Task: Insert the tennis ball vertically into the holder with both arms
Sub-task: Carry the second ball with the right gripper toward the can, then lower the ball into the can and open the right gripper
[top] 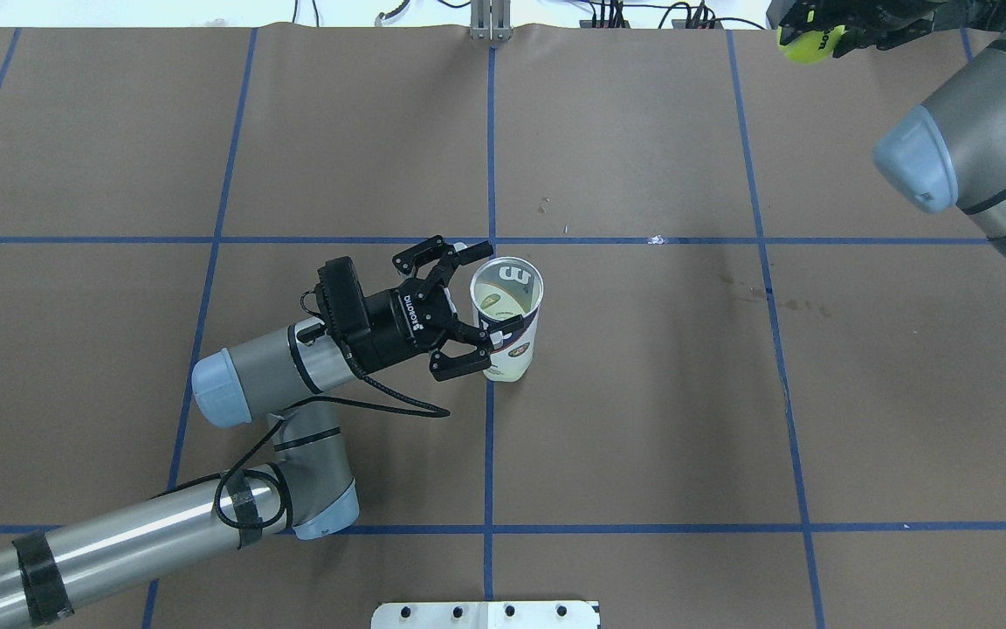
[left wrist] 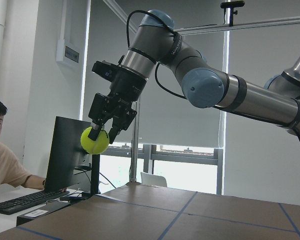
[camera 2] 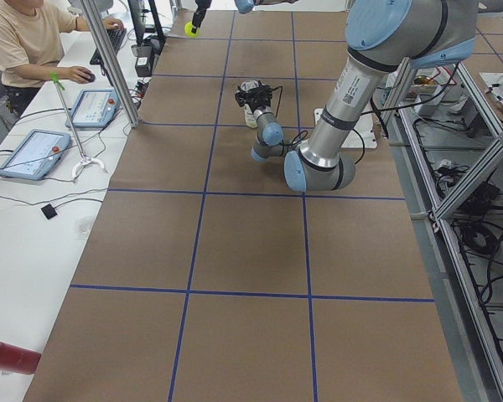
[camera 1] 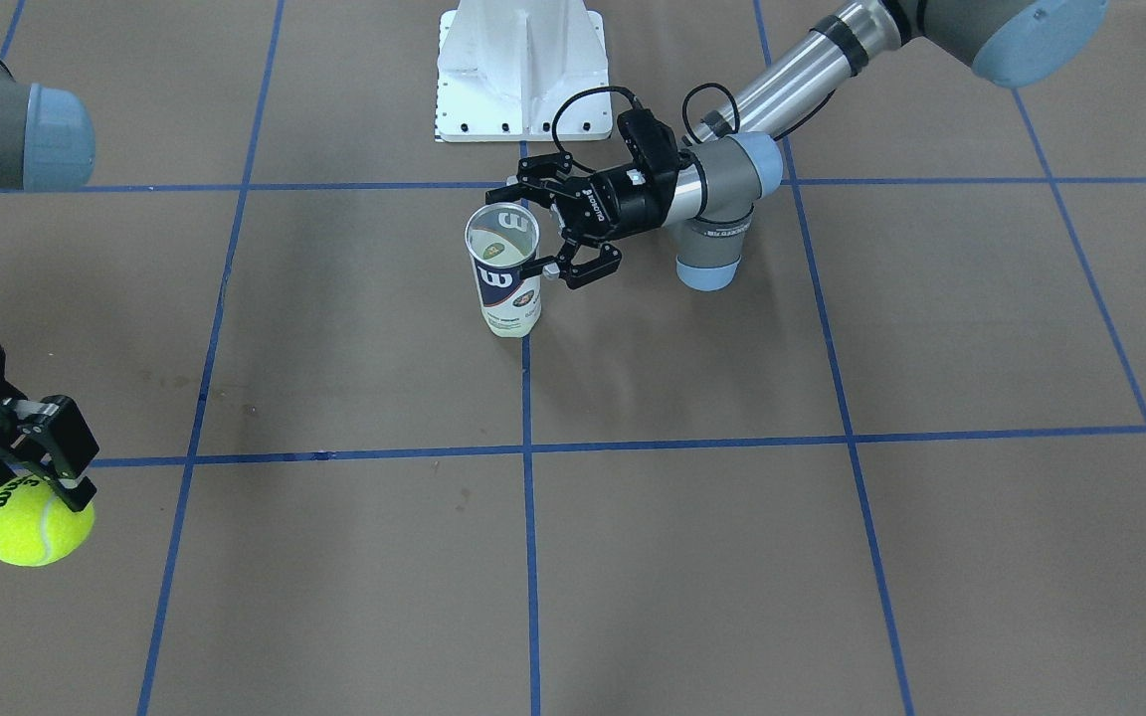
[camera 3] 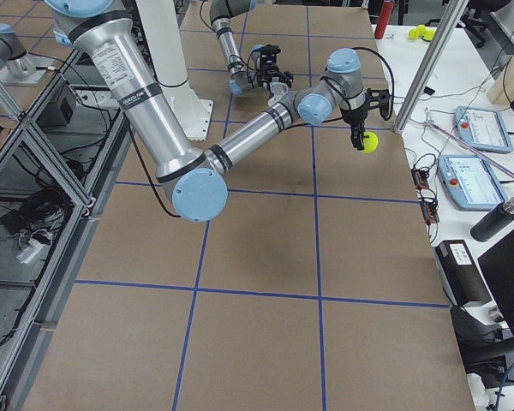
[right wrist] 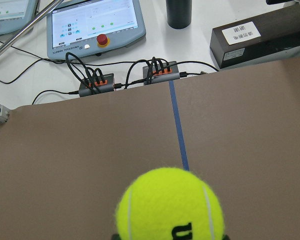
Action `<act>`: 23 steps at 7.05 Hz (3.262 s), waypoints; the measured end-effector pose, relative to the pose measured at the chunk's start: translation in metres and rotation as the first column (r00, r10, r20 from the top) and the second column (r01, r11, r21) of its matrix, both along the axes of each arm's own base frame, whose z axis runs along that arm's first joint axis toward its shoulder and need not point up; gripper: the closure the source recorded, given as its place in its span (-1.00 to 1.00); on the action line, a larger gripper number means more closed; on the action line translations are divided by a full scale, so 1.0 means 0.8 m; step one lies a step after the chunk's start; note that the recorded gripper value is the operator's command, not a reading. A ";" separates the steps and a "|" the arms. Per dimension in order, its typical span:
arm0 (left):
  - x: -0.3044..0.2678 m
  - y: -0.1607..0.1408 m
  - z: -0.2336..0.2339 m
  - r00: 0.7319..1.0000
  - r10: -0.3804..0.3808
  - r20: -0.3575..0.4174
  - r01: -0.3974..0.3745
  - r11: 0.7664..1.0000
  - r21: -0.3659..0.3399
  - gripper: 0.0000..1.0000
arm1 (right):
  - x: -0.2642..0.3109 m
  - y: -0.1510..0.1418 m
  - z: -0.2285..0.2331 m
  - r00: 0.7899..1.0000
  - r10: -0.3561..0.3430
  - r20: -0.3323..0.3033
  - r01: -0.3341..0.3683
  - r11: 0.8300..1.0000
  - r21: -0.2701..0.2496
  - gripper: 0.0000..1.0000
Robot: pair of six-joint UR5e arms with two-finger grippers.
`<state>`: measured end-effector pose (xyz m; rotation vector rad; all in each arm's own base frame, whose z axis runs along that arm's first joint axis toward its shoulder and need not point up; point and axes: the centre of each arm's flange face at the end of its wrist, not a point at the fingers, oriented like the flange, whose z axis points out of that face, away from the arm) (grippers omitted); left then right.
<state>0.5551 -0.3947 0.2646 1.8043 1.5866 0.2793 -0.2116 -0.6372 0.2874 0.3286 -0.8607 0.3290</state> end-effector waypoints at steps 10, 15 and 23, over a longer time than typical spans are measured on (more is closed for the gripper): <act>0.002 -0.001 -0.002 1.000 0.000 0.015 0.000 1.000 -0.006 -0.97 | -0.178 0.237 -0.184 0.980 -0.026 0.196 0.047 0.994 -0.101 1.00; 0.005 0.003 -0.001 1.000 0.006 0.017 -0.006 1.000 -0.007 -0.97 | -0.257 0.308 -0.259 0.979 -0.020 0.204 0.044 0.993 -0.114 1.00; 0.005 0.003 0.000 1.000 0.007 0.016 -0.007 1.000 -0.007 -0.97 | -0.278 0.328 -0.268 0.980 -0.020 0.197 0.037 0.996 -0.083 -0.97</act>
